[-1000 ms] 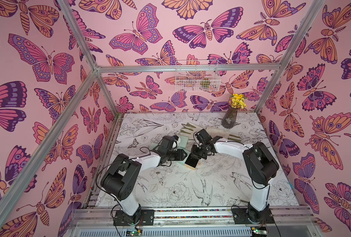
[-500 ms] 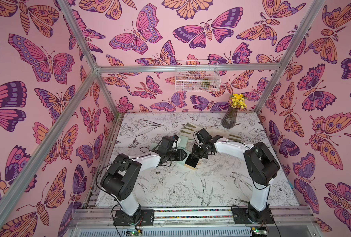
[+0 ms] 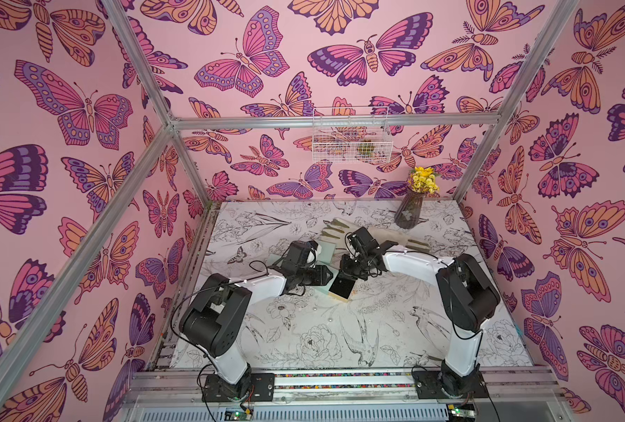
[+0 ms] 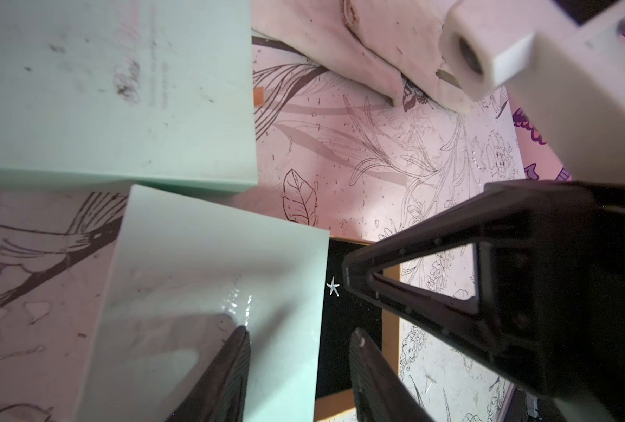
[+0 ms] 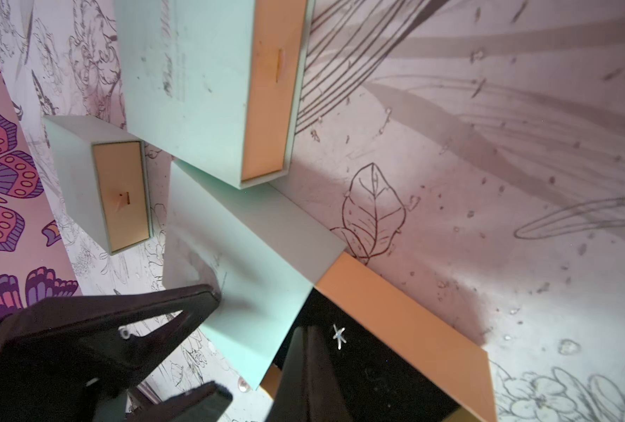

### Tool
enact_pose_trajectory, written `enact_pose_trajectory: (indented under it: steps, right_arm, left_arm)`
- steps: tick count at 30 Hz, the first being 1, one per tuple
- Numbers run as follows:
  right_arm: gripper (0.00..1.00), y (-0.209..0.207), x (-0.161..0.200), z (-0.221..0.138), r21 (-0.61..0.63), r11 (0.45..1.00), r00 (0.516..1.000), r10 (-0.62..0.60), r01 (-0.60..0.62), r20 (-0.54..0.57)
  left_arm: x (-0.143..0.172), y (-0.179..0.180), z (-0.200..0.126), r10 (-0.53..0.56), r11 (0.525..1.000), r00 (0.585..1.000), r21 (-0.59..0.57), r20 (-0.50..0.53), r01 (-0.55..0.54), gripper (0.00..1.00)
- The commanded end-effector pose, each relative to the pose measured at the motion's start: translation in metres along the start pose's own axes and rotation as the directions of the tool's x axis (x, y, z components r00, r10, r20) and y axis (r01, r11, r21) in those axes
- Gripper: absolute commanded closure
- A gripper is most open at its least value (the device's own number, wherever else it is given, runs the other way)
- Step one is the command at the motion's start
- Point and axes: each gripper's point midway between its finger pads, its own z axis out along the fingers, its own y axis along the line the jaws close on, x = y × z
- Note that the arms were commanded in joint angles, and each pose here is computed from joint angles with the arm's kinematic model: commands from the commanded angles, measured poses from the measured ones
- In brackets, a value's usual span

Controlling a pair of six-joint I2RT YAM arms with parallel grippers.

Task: Place the earrings into the drawer-style jewelry box
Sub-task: Insert the earring into the inner lining.

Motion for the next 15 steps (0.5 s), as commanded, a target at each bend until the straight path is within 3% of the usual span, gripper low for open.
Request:
enact_pose_trajectory:
  steps: [1,15]
  right_arm:
    - [1.0,0.0,0.002,0.006,0.01,1.0,1.0,-0.005,0.005,-0.02]
    - [1.0,-0.011,0.005,0.011,0.06,0.998,0.999,0.004,-0.002,-0.032]
  left_arm:
    - [0.015,0.013,0.003,-0.011,0.999,0.999,-0.051,-0.052,0.008,0.52]
    - [0.015,0.013,0.005,-0.013,0.999,0.998,-0.051,-0.055,0.01,0.52]
